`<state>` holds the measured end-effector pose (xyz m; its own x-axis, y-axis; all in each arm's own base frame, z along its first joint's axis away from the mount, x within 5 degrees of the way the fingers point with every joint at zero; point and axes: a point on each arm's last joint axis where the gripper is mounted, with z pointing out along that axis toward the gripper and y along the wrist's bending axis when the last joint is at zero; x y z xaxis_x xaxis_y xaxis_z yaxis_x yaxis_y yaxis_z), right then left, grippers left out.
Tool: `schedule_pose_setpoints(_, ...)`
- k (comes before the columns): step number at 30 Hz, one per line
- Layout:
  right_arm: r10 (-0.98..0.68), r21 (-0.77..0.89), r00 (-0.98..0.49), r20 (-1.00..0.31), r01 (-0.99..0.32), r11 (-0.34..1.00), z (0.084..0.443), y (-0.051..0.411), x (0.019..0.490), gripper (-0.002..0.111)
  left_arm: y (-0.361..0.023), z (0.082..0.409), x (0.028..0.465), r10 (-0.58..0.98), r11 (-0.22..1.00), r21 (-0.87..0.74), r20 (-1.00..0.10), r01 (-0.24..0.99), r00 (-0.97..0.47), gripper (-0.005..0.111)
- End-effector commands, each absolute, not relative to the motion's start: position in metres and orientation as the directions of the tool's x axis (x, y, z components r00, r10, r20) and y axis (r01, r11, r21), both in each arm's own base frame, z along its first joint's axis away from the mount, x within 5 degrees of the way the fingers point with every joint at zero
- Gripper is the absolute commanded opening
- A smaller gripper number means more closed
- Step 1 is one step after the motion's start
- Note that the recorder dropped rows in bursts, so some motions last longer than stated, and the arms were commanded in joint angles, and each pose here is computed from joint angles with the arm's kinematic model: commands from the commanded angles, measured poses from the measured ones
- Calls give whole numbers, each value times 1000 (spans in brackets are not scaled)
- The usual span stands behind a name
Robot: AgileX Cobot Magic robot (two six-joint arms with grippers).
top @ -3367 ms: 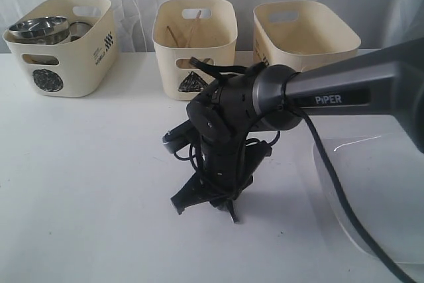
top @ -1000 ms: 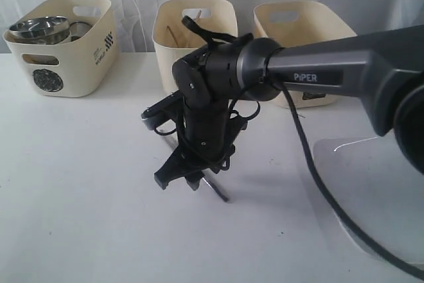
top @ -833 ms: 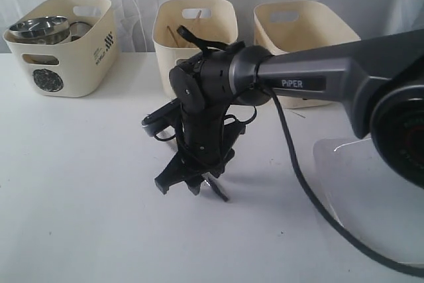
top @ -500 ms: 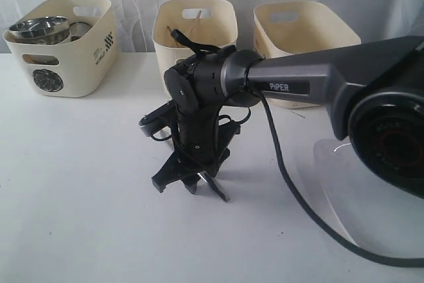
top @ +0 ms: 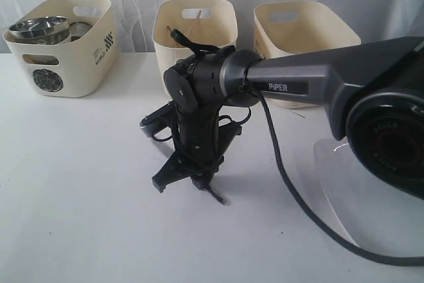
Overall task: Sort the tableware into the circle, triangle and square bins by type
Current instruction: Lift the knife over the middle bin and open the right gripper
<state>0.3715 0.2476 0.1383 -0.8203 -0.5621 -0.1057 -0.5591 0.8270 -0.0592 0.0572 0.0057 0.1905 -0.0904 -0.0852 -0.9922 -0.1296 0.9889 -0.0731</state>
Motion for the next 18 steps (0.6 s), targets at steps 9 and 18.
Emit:
schedule_pose_setpoints(9,-381,61,-848,-369,-431,900,153,241,354,0,6,190,57,-94,988,-83,-992,-132,-84,0)
schedule_pose_setpoints(18,-201,199,-810,-551,-361,911,179,220,317,0,6,190,57,-94,988,-83,-992,-132,-84,0)
